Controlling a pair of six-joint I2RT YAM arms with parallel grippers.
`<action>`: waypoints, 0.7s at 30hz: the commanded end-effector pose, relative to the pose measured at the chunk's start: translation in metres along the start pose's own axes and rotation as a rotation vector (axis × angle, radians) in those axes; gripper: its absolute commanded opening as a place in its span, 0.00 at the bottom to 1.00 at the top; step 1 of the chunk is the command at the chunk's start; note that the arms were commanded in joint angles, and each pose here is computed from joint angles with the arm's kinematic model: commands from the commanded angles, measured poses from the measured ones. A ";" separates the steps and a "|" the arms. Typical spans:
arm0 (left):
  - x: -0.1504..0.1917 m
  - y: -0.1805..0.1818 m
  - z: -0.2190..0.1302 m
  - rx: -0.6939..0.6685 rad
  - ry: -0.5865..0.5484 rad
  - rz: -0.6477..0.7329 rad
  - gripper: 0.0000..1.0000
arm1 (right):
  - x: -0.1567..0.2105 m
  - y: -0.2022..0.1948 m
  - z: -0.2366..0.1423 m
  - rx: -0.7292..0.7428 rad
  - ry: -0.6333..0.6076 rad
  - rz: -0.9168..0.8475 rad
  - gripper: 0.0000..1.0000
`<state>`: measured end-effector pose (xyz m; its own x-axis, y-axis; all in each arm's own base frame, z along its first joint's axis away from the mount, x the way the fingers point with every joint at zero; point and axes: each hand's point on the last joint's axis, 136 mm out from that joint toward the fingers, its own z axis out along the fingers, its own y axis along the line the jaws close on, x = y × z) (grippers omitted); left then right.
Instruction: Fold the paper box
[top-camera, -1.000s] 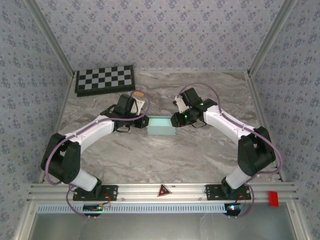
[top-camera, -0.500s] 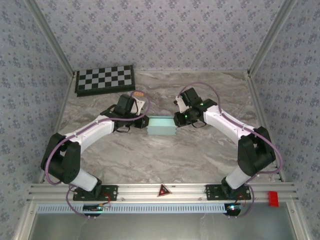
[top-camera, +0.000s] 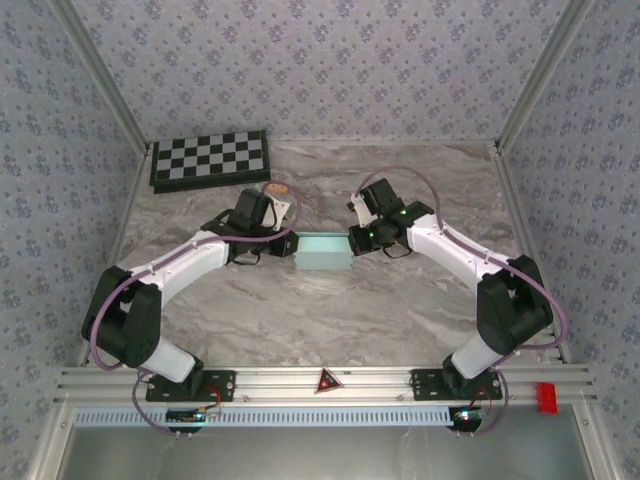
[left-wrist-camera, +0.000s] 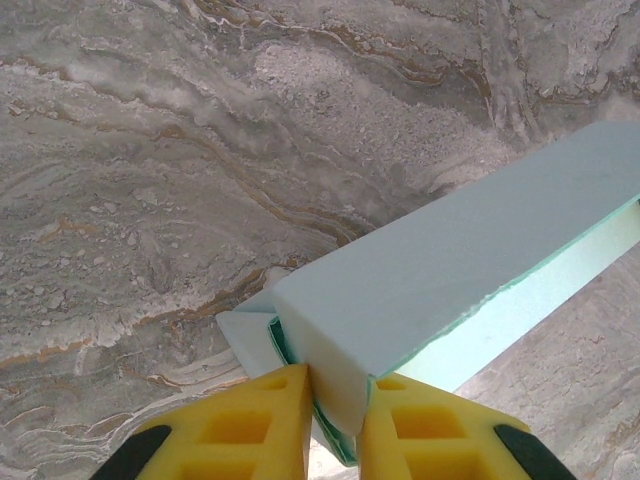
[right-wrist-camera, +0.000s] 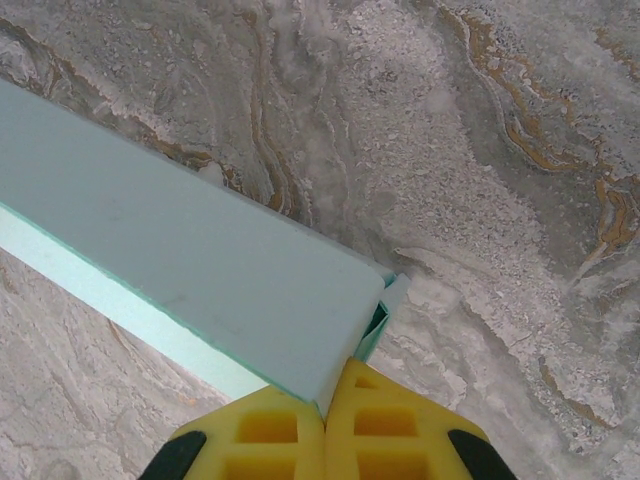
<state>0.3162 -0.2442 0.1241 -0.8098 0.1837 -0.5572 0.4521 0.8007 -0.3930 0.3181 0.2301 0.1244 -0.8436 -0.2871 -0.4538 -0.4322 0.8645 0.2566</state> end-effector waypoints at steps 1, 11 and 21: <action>0.030 0.005 0.007 -0.030 0.105 -0.013 0.18 | 0.042 0.003 0.015 -0.002 0.149 0.011 0.02; 0.035 0.008 0.009 -0.050 0.117 -0.007 0.19 | 0.052 0.004 0.022 0.007 0.192 0.000 0.00; 0.041 0.011 0.009 -0.067 0.129 0.001 0.19 | 0.063 0.004 0.027 0.013 0.226 -0.002 0.00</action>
<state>0.3164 -0.2441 0.1225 -0.8033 0.1910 -0.5641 0.4513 0.8132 -0.3674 0.3171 0.2306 0.1222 -0.8354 -0.3025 -0.4589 -0.4362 0.8729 0.2185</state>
